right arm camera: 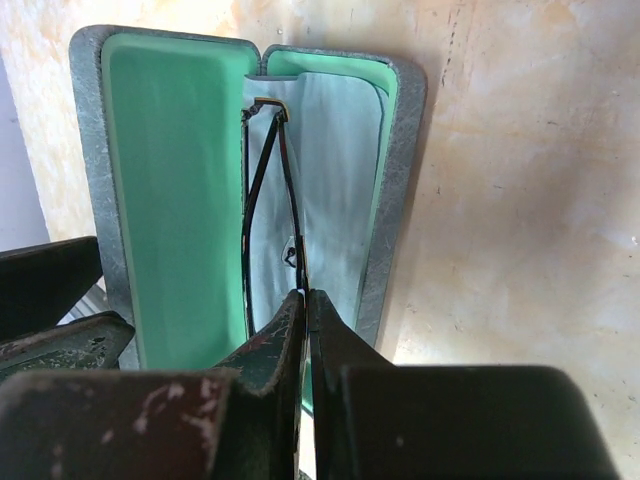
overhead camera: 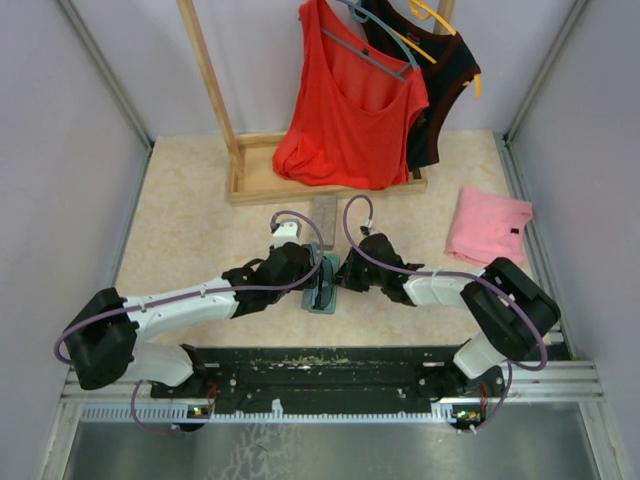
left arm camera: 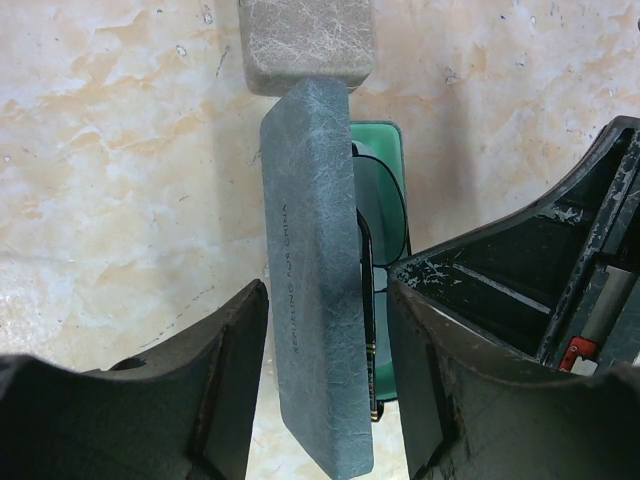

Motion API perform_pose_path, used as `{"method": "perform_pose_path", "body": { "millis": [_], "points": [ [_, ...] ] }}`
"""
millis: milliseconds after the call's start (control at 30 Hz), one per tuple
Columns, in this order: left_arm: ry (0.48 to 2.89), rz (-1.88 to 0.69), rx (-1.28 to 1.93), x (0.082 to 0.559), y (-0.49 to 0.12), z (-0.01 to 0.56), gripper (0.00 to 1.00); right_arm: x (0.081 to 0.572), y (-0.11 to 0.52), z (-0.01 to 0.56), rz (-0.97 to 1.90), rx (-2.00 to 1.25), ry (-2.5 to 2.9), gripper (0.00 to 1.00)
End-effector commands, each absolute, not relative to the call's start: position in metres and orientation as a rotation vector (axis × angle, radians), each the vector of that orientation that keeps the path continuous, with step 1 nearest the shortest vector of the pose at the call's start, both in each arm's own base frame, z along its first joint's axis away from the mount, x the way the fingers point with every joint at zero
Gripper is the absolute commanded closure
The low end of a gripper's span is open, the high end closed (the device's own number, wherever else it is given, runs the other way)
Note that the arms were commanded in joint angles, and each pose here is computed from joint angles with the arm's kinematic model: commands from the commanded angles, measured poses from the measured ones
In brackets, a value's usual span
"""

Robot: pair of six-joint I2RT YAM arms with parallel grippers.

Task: Organize the sunglasses
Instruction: Place the sunglasses in the sunglasses case.

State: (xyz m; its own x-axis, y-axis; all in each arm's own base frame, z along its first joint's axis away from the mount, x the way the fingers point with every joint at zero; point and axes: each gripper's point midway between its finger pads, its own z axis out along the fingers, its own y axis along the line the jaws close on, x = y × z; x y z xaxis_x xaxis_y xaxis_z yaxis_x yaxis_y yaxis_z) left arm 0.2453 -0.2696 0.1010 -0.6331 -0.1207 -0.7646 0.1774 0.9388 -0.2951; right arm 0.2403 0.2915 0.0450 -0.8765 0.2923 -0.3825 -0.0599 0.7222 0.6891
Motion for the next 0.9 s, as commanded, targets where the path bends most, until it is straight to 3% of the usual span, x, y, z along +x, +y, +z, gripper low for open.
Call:
{"method": "perform_pose_path", "body": {
  "millis": [0,233,867],
  "points": [
    [2.196,-0.455,0.048,0.245,-0.271,0.106,0.43,0.255,0.307,0.067,1.054,0.152,2.366,0.92],
    [2.194,-0.453,0.05,0.244,-0.269,0.107,0.43,0.258,0.302,0.074,0.999,0.131,2.358,0.79],
    [2.181,-0.453,0.072,0.242,-0.265,0.11,0.43,0.262,0.266,0.082,0.725,0.079,2.371,0.74]
  ]
}}
